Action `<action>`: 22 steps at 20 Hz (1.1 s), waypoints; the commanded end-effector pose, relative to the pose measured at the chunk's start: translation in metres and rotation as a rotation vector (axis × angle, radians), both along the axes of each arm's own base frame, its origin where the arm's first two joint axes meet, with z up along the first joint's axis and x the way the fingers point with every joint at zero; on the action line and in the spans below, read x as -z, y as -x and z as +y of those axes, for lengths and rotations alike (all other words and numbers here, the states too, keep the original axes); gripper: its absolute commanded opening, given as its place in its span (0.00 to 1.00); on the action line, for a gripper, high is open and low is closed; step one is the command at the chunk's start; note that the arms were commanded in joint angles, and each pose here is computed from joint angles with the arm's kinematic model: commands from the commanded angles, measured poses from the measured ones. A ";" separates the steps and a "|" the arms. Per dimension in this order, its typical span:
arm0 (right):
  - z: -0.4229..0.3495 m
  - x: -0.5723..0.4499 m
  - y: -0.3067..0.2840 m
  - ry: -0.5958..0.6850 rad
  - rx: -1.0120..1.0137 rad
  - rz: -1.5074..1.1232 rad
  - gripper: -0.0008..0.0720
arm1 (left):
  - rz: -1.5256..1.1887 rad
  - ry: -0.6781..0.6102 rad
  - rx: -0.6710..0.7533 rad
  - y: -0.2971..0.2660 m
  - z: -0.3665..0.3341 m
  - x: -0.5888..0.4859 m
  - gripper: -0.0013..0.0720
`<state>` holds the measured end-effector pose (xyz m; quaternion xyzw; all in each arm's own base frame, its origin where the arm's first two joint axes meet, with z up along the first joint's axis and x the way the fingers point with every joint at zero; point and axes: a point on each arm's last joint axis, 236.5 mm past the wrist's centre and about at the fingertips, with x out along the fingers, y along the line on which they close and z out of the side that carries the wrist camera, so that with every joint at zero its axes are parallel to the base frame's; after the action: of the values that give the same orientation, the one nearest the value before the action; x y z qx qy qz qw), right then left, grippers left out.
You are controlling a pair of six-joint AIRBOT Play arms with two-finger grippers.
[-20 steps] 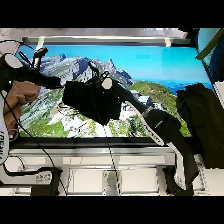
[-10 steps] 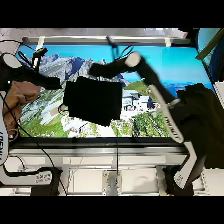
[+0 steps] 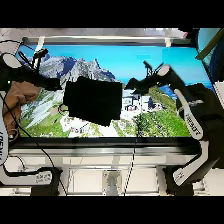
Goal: Fold the clothes and pants, and hang the long-sleeved shirts on hangers.
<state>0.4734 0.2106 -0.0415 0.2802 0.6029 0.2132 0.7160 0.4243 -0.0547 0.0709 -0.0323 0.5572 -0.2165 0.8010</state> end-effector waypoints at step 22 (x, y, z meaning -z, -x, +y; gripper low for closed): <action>-0.065 -0.130 -0.043 -0.123 -0.009 -0.135 0.02 | -0.001 0.000 -0.001 0.000 0.000 0.000 0.04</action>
<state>0.5178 0.2233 0.0493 0.3244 0.5348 0.3036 0.7188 0.4241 -0.0548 0.0710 -0.0324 0.5573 -0.2167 0.8009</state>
